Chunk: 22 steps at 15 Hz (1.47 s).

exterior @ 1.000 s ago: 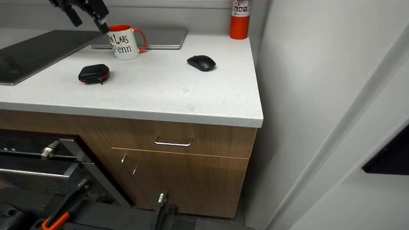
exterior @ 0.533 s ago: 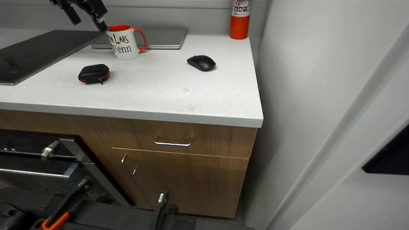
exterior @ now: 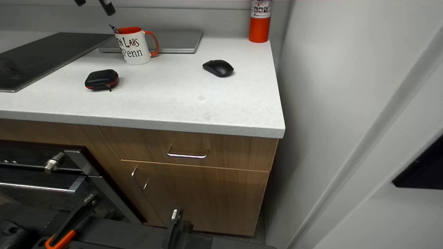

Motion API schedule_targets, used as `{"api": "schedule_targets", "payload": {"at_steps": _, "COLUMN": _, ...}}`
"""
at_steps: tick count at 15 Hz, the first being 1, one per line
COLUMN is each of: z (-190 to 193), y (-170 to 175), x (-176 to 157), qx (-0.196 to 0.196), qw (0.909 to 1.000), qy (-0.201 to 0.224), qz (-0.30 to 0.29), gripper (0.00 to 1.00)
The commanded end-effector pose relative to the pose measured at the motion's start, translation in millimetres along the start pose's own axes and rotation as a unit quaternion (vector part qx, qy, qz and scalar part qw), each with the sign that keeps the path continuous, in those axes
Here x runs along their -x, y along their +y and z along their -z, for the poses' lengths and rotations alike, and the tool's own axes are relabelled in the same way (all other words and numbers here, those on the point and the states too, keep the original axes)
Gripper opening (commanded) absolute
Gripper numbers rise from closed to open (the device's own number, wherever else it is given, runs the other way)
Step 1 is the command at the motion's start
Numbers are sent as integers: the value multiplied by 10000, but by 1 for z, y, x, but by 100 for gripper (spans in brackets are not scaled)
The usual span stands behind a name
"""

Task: Remove the pen from the mug cup and put it on the table

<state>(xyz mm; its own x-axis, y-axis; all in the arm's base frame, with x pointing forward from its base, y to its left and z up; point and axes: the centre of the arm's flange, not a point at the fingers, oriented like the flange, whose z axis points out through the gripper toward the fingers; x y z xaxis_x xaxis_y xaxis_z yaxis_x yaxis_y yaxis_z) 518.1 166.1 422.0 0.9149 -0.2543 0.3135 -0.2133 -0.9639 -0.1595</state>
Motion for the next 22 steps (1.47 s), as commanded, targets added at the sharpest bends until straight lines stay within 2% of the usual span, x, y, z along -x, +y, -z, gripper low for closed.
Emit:
{"api": "schedule_targets", "payload": {"at_steps": 1, "z": 12, "y": -33, "x": -36, "qx": -115, "qw": 9998, "qy": 45, "qz": -164, "gripper": 100}}
{"api": "schedule_targets", "payload": {"at_steps": 8, "z": 17, "y": -84, "x": -56, "qx": -108, "qw": 9989, "qy": -173, "qz": -424, "gripper": 100}}
{"api": "schedule_targets", "payload": {"at_steps": 9, "z": 16, "y": -63, "x": -38, "qx": -160, "qw": 9994, "qy": -94, "qz": -297, "gripper": 100}}
{"api": "schedule_targets", "payload": {"at_steps": 12, "z": 15, "y": -74, "x": -43, "qx": -178, "qw": 9992, "qy": -146, "qz": -322, "gripper": 100}}
{"api": "schedule_targets", "payload": {"at_steps": 17, "z": -11, "y": -78, "x": -40, "qx": 144, "qw": 9994, "qy": -38, "qz": -323, "gripper": 100}}
{"api": "schedule_targets", "payload": {"at_steps": 22, "z": -32, "y": -82, "x": -34, "qx": 684, "qw": 9974, "qy": 24, "qz": -239, "gripper": 100}}
